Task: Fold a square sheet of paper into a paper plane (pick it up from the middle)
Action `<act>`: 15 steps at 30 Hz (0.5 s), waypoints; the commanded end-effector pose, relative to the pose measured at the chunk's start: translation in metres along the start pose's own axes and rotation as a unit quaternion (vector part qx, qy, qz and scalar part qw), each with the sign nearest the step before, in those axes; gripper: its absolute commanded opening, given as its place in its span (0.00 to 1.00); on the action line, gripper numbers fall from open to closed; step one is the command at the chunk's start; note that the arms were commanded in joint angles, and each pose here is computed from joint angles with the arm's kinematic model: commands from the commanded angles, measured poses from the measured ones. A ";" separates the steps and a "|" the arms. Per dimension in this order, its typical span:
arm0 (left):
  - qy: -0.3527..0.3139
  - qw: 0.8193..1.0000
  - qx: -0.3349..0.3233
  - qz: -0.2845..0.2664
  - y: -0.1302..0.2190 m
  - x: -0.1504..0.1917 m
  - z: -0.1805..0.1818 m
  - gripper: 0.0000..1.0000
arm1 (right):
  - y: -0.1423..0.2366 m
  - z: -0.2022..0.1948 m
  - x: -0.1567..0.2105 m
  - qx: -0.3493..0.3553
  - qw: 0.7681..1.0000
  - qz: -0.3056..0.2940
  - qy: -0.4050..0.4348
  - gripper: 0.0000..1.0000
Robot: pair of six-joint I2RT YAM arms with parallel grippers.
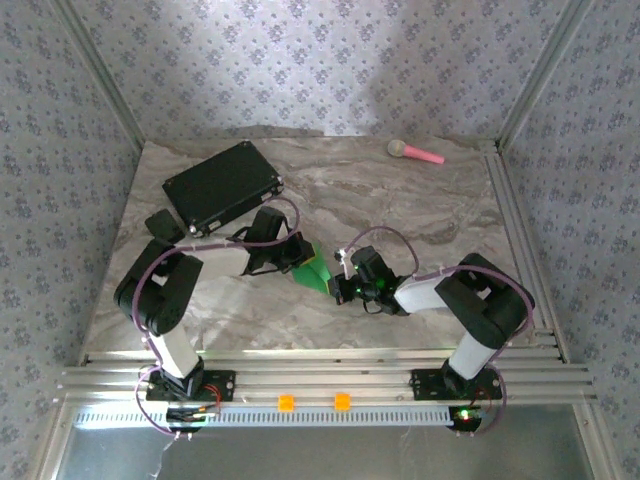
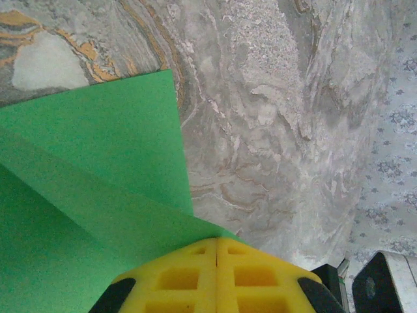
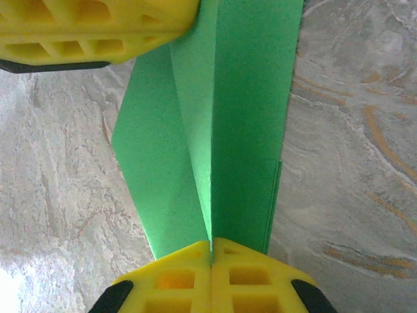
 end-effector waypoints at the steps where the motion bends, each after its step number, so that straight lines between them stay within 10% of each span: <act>1: -0.015 1.000 0.010 -0.007 -0.002 -0.007 -0.009 0.06 | -0.005 -0.009 0.013 0.010 0.999 0.036 -0.024 0.04; 15: -0.013 1.000 0.012 -0.021 0.011 0.010 -0.011 0.05 | -0.006 -0.015 0.015 0.006 0.997 0.037 -0.068 0.02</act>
Point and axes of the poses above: each hand's point on the last joint's axis, 136 mm out from that joint toward the fingers, its own y axis back along the fingers, its own z axis along the line the jaws close on, x = y × z, the point moved 6 cm from there along y, back along the fingers, and after that the axes turned 13 degrees about -y, right-handed, at the moved point
